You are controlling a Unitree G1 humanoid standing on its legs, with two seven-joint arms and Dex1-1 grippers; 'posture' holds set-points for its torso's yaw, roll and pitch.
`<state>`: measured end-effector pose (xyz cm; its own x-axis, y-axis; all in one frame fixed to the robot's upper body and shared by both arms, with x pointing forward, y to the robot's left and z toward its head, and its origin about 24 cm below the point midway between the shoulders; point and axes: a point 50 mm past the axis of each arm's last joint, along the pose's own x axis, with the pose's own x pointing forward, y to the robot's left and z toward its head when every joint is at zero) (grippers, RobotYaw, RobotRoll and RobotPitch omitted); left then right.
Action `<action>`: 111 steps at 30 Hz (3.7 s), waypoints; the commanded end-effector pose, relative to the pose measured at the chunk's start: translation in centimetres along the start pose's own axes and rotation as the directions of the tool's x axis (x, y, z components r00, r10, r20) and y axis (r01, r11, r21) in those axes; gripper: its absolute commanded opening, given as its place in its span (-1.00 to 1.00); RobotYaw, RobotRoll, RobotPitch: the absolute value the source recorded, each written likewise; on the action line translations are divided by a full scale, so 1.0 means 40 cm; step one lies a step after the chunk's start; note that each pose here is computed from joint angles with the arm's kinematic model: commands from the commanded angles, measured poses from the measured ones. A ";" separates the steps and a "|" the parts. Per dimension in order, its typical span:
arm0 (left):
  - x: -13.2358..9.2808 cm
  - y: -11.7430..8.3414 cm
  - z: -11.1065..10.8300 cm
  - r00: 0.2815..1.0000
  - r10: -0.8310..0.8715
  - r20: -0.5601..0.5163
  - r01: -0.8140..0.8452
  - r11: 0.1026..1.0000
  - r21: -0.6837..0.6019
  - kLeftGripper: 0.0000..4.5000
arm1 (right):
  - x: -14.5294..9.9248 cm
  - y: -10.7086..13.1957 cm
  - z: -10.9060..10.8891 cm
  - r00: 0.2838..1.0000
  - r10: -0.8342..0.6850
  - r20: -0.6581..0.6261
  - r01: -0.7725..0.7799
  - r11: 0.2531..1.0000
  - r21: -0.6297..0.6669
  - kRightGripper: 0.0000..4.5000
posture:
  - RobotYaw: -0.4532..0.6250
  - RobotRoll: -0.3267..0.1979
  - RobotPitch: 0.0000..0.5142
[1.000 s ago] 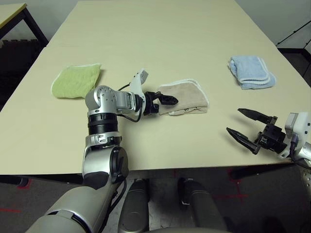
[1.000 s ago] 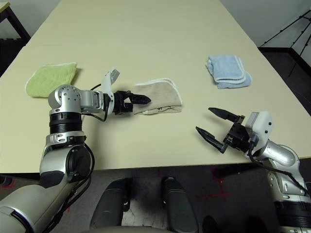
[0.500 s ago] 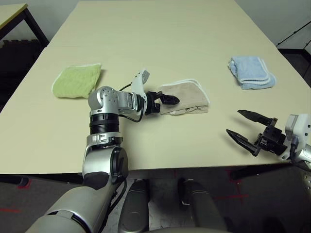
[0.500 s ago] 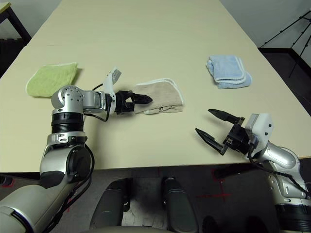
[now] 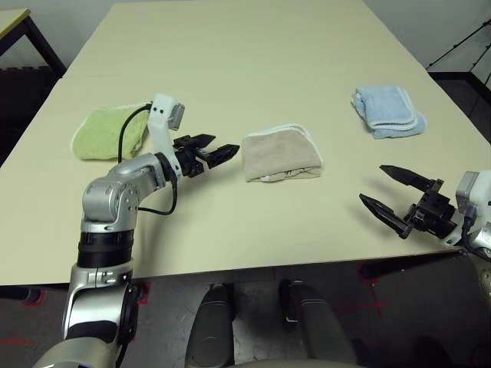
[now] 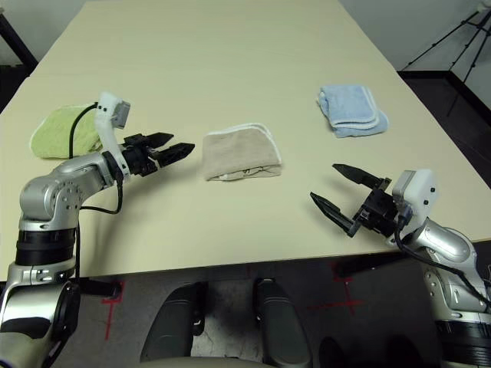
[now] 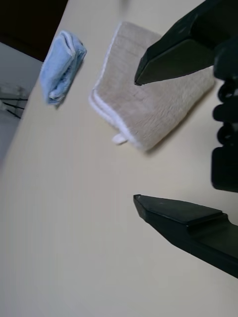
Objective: Fold the towel and set it aside.
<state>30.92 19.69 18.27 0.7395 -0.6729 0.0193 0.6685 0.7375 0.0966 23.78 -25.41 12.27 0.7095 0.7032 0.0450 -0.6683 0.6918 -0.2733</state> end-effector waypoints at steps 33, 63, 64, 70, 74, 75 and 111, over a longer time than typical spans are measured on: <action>-0.042 -0.049 -0.037 0.864 -0.499 -0.068 0.499 0.830 0.250 0.99 | -0.082 0.079 0.020 0.907 -0.112 -0.406 0.388 0.600 0.700 1.00 | 0.02 0.25 -0.31; -0.083 -0.021 -0.001 0.939 -0.338 -0.066 0.343 0.898 0.275 0.99 | 0.137 0.038 -0.058 0.890 -0.092 -0.447 0.438 0.446 0.780 1.00 | 0.25 0.25 -0.33; -0.084 -0.022 -0.002 0.939 -0.337 -0.067 0.342 0.898 0.276 0.99 | 0.149 0.038 -0.061 0.891 -0.089 -0.444 0.435 0.444 0.783 1.00 | 0.26 0.25 -0.33; -0.085 -0.026 -0.009 0.940 -0.333 -0.073 0.340 0.899 0.277 0.99 | 0.200 0.045 -0.060 0.907 -0.055 -0.417 0.398 0.433 0.809 1.00 | 0.27 0.25 -0.32; -0.085 -0.030 -0.013 0.939 -0.335 -0.076 0.343 0.898 0.274 0.99 | 0.215 0.055 -0.060 0.908 -0.006 -0.419 0.384 0.412 0.826 1.00 | 0.28 0.25 -0.31; -0.085 -0.029 -0.013 0.939 -0.335 -0.077 0.343 0.898 0.274 0.99 | 0.220 0.059 -0.057 0.912 0.008 -0.411 0.373 0.405 0.835 1.00 | 0.29 0.25 -0.31; -0.092 -0.035 -0.031 0.941 -0.323 -0.104 0.340 0.900 0.273 1.00 | 0.280 0.090 -0.039 0.889 0.050 -0.455 0.385 0.453 0.804 -0.50 | 0.31 0.25 -0.29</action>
<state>27.60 21.08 17.09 0.4849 -0.8697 -0.0918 0.8315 0.4260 0.3565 30.09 -15.27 11.79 0.7258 0.5931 -0.3486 -0.2546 0.7023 0.6648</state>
